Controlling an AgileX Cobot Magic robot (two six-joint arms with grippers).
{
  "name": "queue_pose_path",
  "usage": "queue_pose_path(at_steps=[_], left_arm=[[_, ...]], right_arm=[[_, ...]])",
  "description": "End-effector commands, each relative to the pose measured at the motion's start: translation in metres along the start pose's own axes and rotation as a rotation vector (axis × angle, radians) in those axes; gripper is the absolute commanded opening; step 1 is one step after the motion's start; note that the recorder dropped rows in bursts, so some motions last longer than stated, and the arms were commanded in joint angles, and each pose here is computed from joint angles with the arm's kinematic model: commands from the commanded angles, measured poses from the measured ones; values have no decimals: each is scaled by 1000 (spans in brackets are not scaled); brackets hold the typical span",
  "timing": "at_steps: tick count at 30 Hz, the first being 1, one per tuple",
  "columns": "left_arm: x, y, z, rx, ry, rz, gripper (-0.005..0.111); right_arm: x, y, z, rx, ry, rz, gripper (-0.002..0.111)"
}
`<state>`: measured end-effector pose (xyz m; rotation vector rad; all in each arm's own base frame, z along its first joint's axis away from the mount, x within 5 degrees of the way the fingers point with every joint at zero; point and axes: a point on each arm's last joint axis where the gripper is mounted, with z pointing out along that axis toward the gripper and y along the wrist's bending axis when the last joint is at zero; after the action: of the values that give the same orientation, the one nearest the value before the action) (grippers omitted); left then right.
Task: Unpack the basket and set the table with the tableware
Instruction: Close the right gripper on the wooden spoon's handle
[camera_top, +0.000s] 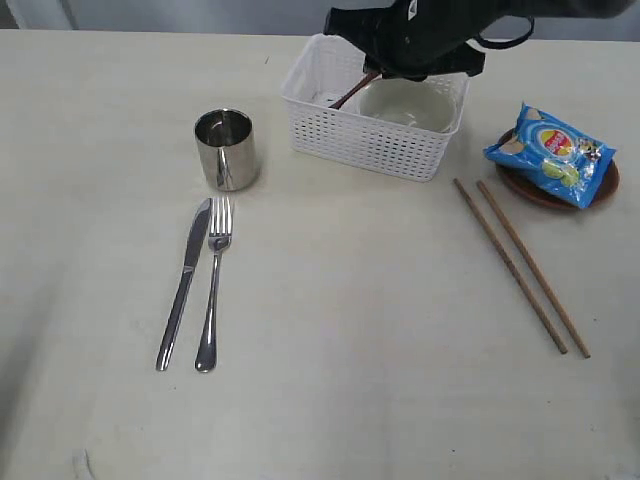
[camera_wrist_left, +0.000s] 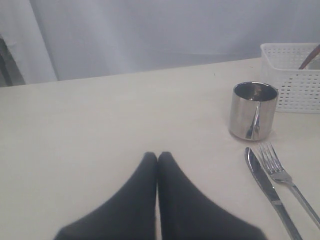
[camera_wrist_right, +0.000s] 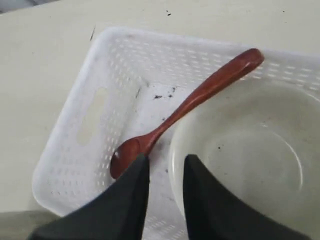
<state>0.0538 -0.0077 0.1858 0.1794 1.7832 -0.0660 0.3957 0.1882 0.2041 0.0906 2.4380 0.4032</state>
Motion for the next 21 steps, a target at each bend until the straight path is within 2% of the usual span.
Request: queue_pose_path(at_steps=[1,7,17,18,19,21], left_arm=[[0,0,0,-1,-9,-5,0],[0,0,0,-1,-9,-5,0],[0,0,0,-4,-9,2,0],[0,0,0,-4,-9,2,0],[0,0,0,-4,-9,2,0],[0,0,0,-4,-9,2,0]], right_arm=[[3,-6,15,-12,-23,94,24],[4,-22,35,-2,-34,231,24],[0,-19,46,-38,-80,212,24],[-1,-19,46,-30,-73,210,27],[-5,-17,47,-15,-59,206,38],[-13,-14,44,6,-42,188,52]])
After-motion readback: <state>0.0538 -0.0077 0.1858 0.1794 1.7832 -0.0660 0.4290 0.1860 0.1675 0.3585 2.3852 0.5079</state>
